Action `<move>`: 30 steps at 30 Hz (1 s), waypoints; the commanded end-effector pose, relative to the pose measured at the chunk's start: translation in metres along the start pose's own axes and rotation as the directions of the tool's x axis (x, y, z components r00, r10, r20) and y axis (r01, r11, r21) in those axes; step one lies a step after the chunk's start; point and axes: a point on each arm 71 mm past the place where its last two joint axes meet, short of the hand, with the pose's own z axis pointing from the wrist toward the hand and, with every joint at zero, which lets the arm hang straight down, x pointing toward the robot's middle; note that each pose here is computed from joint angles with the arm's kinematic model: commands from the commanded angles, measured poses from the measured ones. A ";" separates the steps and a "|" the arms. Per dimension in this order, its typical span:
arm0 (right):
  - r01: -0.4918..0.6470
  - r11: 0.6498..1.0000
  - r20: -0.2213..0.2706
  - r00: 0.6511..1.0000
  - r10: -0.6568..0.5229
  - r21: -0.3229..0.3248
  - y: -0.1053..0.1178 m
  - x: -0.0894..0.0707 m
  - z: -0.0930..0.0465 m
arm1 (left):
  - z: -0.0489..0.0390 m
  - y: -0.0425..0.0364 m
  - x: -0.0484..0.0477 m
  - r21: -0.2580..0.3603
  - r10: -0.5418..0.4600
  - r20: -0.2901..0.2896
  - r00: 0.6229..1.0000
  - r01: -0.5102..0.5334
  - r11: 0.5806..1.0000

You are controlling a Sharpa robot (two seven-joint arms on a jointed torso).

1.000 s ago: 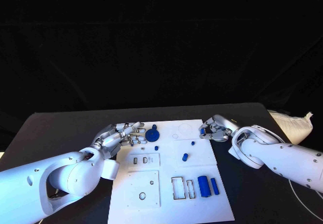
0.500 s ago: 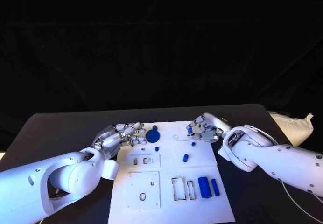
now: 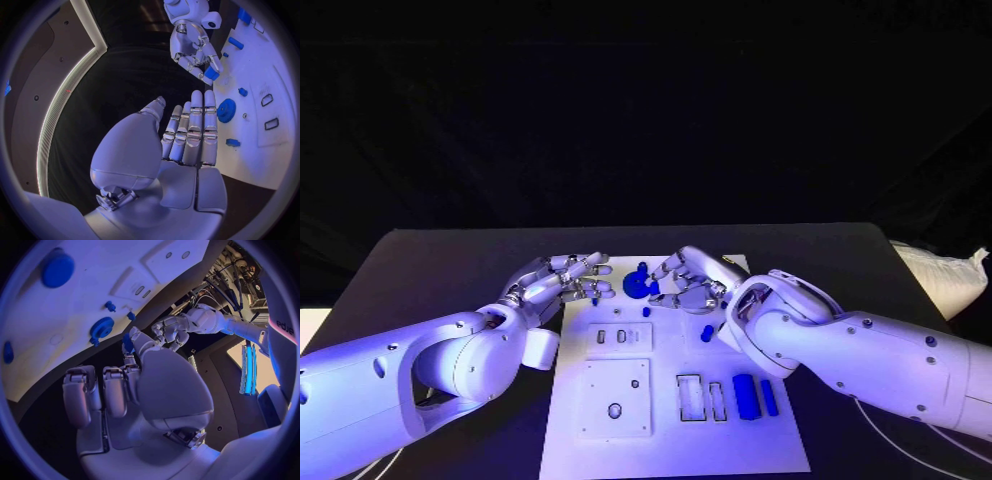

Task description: Assemble the parts on the task board

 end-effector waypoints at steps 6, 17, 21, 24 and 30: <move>0.115 0.993 -0.072 0.991 -0.112 0.036 0.009 0.034 0.005 | -0.0005 -0.0019 -0.0018 0.012 -0.028 -0.003 1.000 0.028 1.000; 0.141 0.989 -0.138 0.981 -0.135 0.034 0.012 0.056 0.005 | 0.0003 -0.0037 -0.0130 0.020 -0.017 0.026 1.000 0.017 1.000; 0.150 0.988 -0.166 0.976 -0.142 0.036 0.011 0.060 0.004 | 0.0010 -0.0037 -0.0147 0.020 -0.016 0.028 0.999 0.016 1.000; 0.156 0.987 -0.182 0.972 -0.146 0.043 0.009 0.061 0.003 | 0.0011 -0.0036 -0.0152 0.019 -0.016 0.028 0.999 0.016 1.000; 0.165 0.985 -0.197 0.969 -0.151 0.055 0.006 0.062 0.001 | 0.0015 -0.0036 -0.0169 0.018 -0.015 0.031 0.999 0.015 1.000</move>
